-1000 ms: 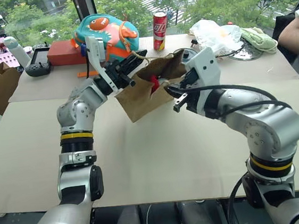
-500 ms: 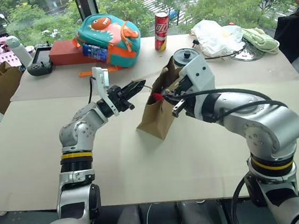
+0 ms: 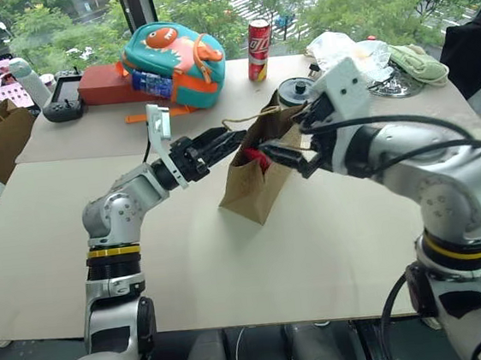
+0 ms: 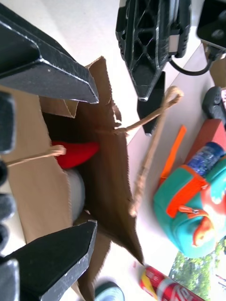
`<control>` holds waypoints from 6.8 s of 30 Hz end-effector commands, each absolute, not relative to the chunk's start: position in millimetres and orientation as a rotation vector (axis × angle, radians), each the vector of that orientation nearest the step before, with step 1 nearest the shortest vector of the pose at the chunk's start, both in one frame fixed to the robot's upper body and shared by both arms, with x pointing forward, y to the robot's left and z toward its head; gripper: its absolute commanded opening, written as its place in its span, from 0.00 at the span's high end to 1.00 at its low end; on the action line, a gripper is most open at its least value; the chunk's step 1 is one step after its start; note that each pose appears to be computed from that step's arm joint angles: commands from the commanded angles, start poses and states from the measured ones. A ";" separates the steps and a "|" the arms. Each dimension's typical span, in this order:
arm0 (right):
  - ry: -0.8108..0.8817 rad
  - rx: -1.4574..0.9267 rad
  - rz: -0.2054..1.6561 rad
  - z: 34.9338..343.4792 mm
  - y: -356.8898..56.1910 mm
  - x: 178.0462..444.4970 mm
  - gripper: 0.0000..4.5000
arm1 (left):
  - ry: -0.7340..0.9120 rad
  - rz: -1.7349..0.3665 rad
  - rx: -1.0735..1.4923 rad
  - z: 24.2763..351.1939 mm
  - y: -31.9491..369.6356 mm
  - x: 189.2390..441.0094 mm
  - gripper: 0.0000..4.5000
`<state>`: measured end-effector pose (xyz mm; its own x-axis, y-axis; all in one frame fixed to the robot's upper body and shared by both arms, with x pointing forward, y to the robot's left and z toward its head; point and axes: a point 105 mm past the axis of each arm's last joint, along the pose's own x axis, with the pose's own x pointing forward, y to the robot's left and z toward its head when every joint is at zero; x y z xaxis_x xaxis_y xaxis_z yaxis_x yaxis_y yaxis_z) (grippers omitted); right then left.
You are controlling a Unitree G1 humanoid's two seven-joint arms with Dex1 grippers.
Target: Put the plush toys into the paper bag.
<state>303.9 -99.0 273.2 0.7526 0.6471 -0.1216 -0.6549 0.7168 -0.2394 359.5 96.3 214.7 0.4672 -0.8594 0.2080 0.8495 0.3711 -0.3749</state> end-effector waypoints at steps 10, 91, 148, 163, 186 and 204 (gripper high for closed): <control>-0.048 -0.188 1.007 276.8 -104.7 250.9 0.17 | 0.024 -1.068 -0.206 199.1 117.1 328.3 0.00; 0.137 -0.262 0.812 215.1 -34.6 327.8 1.00 | -0.002 -0.919 0.118 140.8 70.1 350.3 0.16; 0.051 -0.347 1.030 217.1 -186.6 257.3 1.00 | -0.012 -1.491 0.421 165.0 124.6 312.8 0.98; 0.082 -0.350 1.031 211.8 -180.8 252.7 1.00 | 0.048 -1.482 0.433 137.1 122.2 323.8 0.82; 0.095 -0.385 1.028 209.0 -182.7 266.8 1.00 | 0.092 -1.360 0.409 189.1 154.2 308.3 0.36; 0.017 -0.466 1.138 243.5 -169.9 265.5 1.00 | 0.201 -1.308 0.222 244.4 202.8 295.5 0.36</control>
